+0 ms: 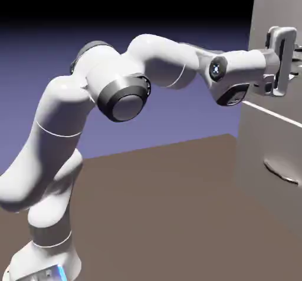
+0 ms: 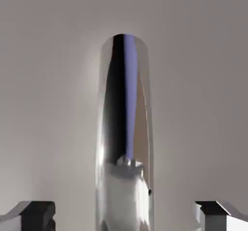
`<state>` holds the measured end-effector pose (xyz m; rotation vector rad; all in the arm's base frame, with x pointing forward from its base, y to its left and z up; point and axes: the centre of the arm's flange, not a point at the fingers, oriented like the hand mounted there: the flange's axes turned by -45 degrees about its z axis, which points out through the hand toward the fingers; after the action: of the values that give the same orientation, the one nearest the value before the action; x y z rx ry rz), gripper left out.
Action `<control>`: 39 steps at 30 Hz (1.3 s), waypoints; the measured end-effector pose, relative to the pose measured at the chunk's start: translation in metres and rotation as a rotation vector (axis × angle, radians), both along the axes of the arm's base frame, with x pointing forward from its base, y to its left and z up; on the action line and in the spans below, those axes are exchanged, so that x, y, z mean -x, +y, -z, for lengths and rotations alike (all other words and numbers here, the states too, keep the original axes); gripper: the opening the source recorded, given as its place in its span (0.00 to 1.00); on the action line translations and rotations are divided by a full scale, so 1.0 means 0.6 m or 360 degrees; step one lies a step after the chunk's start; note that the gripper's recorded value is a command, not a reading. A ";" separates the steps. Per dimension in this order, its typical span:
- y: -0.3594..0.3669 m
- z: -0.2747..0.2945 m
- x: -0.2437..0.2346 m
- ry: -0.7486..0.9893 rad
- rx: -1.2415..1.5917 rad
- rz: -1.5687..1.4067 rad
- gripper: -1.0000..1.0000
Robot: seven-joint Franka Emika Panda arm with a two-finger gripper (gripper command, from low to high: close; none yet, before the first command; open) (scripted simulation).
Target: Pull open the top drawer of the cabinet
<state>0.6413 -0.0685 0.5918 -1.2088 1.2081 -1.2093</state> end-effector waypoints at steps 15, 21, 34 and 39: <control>0.000 0.000 0.128 0.0000 0.0000 0.0000 0.00; 0.000 0.000 0.166 0.0000 0.0000 0.0000 0.00; 0.000 0.000 0.287 0.0000 0.0000 0.0000 0.00; 0.000 0.000 0.360 0.0000 0.0000 0.0000 0.00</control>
<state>0.4253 -0.0687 0.5919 -1.2086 1.2080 -1.2092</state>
